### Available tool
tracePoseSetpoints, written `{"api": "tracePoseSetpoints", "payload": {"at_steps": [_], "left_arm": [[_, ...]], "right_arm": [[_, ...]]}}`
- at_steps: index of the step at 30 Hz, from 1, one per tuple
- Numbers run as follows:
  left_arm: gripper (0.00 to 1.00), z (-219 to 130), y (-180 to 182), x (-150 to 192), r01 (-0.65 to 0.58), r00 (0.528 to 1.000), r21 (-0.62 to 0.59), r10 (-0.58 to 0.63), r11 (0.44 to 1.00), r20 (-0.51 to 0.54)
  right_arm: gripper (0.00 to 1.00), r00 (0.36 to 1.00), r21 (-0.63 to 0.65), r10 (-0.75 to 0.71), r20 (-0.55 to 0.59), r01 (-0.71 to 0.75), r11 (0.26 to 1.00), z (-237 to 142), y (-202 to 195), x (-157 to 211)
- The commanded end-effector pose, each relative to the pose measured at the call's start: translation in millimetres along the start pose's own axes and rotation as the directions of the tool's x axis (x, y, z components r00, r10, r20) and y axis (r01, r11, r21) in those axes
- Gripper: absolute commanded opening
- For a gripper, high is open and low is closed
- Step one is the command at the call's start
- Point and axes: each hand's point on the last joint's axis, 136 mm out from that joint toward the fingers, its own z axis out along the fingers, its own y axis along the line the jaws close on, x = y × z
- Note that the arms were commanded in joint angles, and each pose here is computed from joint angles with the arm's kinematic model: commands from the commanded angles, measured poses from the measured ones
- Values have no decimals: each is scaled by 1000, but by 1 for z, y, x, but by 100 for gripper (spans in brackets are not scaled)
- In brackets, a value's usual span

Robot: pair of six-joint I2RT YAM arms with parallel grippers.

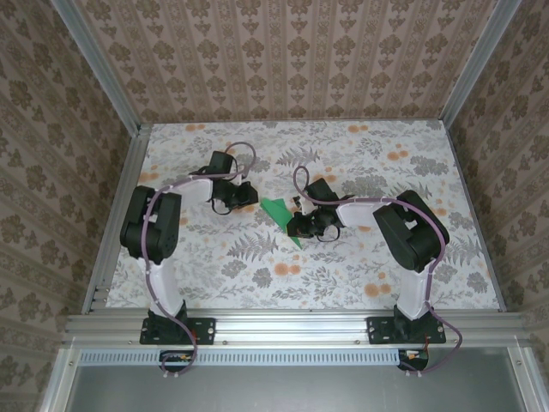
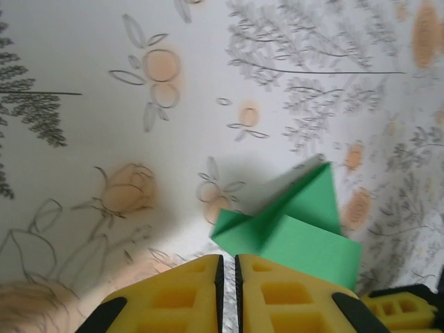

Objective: Fold a paper plane with a square sheet of paper (pick it up from the middle)
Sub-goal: Fold the wing for the fifth time at the center of the table.

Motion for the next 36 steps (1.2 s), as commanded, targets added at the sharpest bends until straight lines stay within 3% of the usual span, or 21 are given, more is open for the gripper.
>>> {"api": "tracePoseSetpoints", "payload": {"at_steps": [1, 6, 9, 19, 36], "left_arm": [[16, -8, -29, 4, -57, 997, 39, 56, 998, 47], [15, -6, -39, 14, -67, 995, 58, 62, 996, 81], [16, 7, -55, 27, -97, 994, 98, 92, 990, 51], [16, 45, -57, 36, -69, 996, 102, 74, 992, -42], [14, 53, 2, 33, 47, 998, -139, -53, 989, -40]], "right_arm": [[13, 975, 224, 161, -153, -124, 967, 11, -63, 62], [13, 974, 223, 164, -155, -127, 966, 13, -64, 63], [13, 974, 222, 164, -154, -128, 967, 13, -64, 63], [13, 974, 216, 165, -158, -129, 968, 14, -64, 64], [13, 971, 224, 170, -166, -131, 966, 15, -68, 68]]}}
